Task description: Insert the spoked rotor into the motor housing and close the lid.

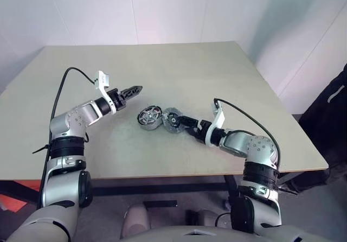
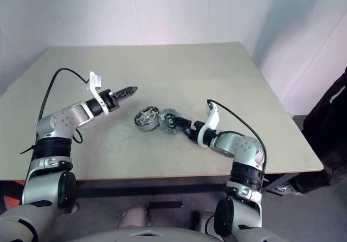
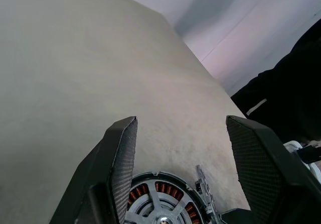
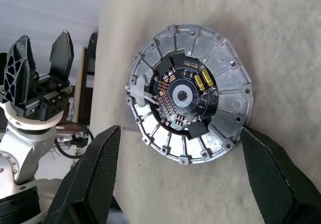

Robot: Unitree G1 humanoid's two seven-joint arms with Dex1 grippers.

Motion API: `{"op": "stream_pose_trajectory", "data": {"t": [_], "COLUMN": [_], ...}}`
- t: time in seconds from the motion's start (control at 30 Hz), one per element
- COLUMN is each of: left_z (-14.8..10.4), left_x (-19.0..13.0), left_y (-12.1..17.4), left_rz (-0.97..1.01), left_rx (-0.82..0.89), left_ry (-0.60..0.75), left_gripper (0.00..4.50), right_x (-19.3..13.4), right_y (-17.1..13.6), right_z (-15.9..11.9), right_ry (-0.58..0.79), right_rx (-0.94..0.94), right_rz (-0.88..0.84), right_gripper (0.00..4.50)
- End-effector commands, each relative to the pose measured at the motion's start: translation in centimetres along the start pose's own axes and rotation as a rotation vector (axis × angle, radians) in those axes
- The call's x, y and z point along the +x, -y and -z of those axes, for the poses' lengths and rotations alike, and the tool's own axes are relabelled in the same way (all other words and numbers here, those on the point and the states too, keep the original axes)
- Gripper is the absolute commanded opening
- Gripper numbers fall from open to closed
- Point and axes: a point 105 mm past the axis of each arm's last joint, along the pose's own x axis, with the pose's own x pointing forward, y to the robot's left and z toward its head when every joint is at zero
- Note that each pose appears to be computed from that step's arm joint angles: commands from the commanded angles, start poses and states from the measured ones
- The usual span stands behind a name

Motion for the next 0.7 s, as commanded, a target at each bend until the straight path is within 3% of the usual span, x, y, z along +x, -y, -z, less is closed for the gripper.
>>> {"op": "stream_pose_trajectory", "data": {"t": [0.03,0.4,0.7], "left_z": [-1.2,0.0,0.2], "left_x": [0.2,1.1,1.4], "left_y": [1.0,1.3,1.3], "left_rz": [0.032,0.054,0.054], "left_rx": [0.035,0.026,0.034], "left_ry": [0.041,0.002,-0.018], "left_gripper": [3.03,3.03,3.03], "right_x": [-0.6,-4.8,-3.4], "right_y": [-0.2,-1.5,-1.4], "right_z": [-1.3,1.9,3.2], "right_ry": [0.043,-0.017,-0.029], "right_rx": [-0.055,-0.117,-0.031], "right_rz": [0.018,0.006,0.01], "right_gripper": [4.28,4.28,4.28]}}
